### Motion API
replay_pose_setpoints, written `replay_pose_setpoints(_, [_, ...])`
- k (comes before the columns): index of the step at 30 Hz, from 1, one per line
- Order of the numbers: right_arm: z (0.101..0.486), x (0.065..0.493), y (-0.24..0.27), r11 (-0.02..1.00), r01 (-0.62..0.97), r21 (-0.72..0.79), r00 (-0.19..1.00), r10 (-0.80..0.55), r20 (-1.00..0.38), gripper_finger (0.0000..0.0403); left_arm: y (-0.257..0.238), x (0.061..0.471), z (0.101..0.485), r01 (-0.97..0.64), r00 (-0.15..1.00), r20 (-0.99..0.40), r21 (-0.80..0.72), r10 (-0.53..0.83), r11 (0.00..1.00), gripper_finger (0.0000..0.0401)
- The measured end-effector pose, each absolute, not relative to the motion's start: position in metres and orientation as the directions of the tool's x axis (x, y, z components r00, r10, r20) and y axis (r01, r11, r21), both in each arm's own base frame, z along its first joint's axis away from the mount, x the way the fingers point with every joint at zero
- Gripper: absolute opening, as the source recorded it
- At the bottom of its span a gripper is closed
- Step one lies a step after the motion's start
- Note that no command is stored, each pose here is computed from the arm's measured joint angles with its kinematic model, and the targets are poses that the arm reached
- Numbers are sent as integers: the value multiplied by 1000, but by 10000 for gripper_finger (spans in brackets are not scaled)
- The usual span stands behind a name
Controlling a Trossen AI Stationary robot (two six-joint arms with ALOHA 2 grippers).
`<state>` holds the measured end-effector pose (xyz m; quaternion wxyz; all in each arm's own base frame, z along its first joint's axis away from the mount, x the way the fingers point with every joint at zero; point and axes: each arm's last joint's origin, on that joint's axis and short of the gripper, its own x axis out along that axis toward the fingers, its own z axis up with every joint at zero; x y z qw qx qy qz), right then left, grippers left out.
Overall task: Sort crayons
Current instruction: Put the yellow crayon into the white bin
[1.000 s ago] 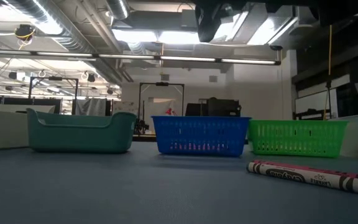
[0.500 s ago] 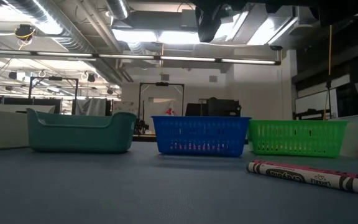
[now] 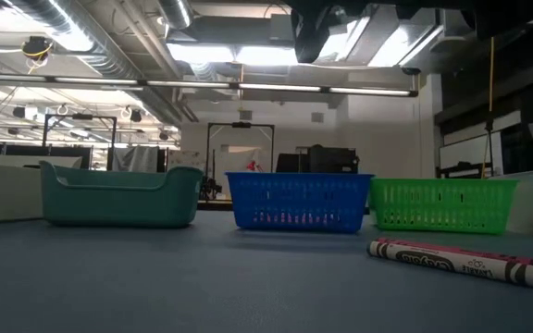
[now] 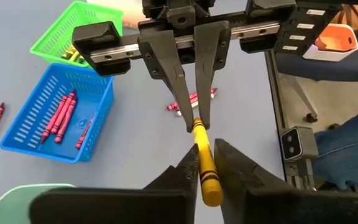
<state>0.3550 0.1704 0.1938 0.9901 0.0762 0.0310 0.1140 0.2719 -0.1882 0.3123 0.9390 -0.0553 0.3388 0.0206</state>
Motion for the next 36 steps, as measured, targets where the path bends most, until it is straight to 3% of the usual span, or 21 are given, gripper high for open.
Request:
replay_pose_setpoints(6, [194,355,171,961,-224,159,971,234,-46,14,-188,272,312,-77,770,-638,-89,2,993,10])
replay_pose_setpoints(21, [194,355,171,960,-223,166,971,234,-45,18,-188,272,312,-76,770,-639,-90,1,993,9])
replay_pose_setpoints(31, [192,355,170,962,-213,172,972,227,-66,125,-188,271,311,-59,755,-656,-98,-20,993,9])
replay_pose_setpoints(36, [182,354,170,967,-207,150,960,230,-159,147,-185,262,312,-32,705,-707,-99,-47,995,9])
